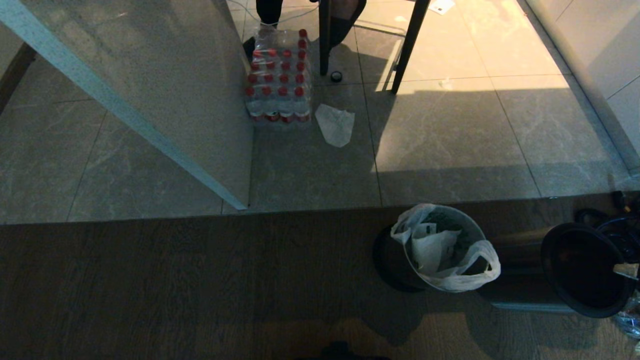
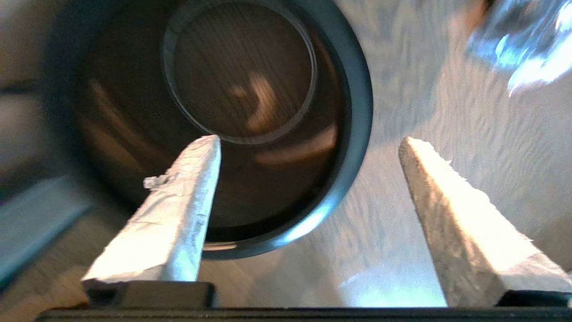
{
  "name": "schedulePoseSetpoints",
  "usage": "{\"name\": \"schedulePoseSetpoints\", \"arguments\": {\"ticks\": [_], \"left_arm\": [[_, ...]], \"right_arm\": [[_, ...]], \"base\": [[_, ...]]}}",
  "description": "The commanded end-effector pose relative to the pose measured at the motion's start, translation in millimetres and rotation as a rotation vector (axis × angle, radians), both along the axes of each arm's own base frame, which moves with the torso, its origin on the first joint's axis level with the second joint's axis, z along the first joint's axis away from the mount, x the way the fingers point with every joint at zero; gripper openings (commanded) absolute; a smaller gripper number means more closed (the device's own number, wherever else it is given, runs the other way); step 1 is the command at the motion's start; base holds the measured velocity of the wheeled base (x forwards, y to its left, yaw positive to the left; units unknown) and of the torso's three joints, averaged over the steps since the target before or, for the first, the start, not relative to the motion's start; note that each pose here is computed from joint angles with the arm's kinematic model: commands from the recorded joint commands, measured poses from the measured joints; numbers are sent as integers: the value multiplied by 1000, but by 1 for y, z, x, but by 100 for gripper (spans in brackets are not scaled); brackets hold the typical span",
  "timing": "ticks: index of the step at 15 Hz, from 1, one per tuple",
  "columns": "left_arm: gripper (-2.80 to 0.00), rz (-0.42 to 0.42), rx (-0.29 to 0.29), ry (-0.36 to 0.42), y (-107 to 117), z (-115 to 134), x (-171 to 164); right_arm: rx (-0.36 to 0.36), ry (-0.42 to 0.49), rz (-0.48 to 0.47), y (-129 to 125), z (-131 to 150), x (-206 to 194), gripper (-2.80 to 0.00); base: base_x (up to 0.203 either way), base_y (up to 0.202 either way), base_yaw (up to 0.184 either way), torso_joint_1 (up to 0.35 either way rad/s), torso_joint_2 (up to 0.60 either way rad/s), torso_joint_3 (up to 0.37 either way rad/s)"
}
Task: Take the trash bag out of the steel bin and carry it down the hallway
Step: Pick up the trash bag
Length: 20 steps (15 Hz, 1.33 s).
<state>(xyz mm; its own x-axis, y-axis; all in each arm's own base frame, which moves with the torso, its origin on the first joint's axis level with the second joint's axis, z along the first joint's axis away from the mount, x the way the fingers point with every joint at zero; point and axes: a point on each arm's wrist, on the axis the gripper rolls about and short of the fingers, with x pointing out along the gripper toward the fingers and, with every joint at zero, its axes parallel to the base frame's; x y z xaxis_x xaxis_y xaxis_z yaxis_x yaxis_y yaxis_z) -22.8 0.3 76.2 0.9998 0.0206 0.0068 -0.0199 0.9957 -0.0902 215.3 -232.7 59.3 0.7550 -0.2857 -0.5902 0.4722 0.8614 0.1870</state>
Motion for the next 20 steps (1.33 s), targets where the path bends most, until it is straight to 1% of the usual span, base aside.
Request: {"name": "schedulePoseSetpoints", "arguments": {"ticks": [1, 2, 3, 4, 6, 7, 9, 10, 11, 13, 16, 17, 18, 19, 20], "left_arm": [[-280, 1, 0, -1, 0, 0, 0], [-280, 1, 0, -1, 0, 0, 0], [-280, 1, 0, -1, 0, 0, 0], [-280, 1, 0, -1, 0, 0, 0], [-280, 1, 0, -1, 0, 0, 0], [-280, 2, 0, -1, 0, 0, 0], [-280, 1, 0, -1, 0, 0, 0], [-280, 1, 0, -1, 0, 0, 0], [-280, 1, 0, -1, 0, 0, 0], [-280, 1, 0, -1, 0, 0, 0], [-280, 1, 0, -1, 0, 0, 0], [-280, 1, 0, -1, 0, 0, 0], [-280, 1, 0, -1, 0, 0, 0], [-280, 1, 0, -1, 0, 0, 0], [-280, 1, 0, -1, 0, 0, 0]], "right_arm": [[-106, -96, 15, 17, 57, -10, 0], [-112, -104, 39, 28, 73, -12, 0], [-89, -93, 94, 48, 89, -8, 0], [-61, -72, 166, 67, 97, 1, 0], [-36, -27, 276, 104, 105, 20, 0], [-41, -5, 310, 123, 107, 30, 0], [-42, 13, 346, 155, 110, 41, 0], [-28, 15, 356, 166, 111, 43, -280], [-28, 27, 358, 173, 109, 43, -280], [-60, 37, 379, 189, 109, 50, -280], [-198, 69, 442, 242, 108, 80, -280], [-267, 100, 481, 266, 100, 91, -280], [-347, 128, 496, 284, 93, 98, -280], [-446, 143, 499, 305, 88, 103, -280], [-523, 140, 522, 323, 86, 102, -280]], "base": [[0, 0, 0, 0, 0, 0], [0, 0, 0, 0, 0, 0], [0, 0, 0, 0, 0, 0], [0, 0, 0, 0, 0, 0], [0, 0, 0, 0, 0, 0], [0, 0, 0, 0, 0, 0], [0, 0, 0, 0, 0, 0], [0, 0, 0, 0, 0, 0], [0, 0, 0, 0, 0, 0], [0, 0, 0, 0, 0, 0], [0, 0, 0, 0, 0, 0], [0, 0, 0, 0, 0, 0], [0, 0, 0, 0, 0, 0], [0, 0, 0, 0, 0, 0], [0, 0, 0, 0, 0, 0]]}}
